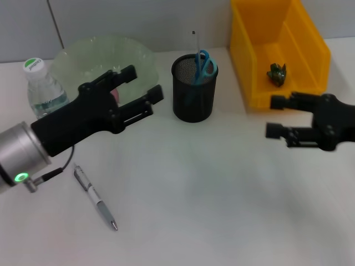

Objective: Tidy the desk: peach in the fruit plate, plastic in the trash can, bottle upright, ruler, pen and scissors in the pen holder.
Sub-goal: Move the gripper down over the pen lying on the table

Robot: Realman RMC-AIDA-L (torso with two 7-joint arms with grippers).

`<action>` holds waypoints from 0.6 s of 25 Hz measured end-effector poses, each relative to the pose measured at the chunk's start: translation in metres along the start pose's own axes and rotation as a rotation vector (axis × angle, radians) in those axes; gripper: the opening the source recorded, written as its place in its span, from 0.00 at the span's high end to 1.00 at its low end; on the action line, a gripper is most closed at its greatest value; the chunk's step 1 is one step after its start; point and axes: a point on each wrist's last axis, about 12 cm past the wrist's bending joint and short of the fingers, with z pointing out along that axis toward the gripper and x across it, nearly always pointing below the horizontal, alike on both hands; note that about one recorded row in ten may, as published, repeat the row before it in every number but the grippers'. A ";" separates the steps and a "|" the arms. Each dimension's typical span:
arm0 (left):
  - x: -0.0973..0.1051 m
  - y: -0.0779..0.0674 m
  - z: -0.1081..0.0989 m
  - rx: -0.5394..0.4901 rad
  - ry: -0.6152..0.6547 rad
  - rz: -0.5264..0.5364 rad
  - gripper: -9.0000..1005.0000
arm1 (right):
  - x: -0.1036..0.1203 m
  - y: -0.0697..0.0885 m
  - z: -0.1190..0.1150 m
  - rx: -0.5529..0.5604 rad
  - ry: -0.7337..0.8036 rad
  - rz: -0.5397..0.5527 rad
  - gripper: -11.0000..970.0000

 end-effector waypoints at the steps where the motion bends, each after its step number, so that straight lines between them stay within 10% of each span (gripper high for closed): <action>1: -0.003 0.002 -0.005 -0.009 0.017 -0.003 0.20 | 0.001 0.001 -0.005 -0.005 0.019 0.000 0.16; 15: -0.021 0.013 -0.037 0.009 0.203 -0.091 0.20 | 0.004 0.001 -0.015 -0.008 0.248 -0.010 0.16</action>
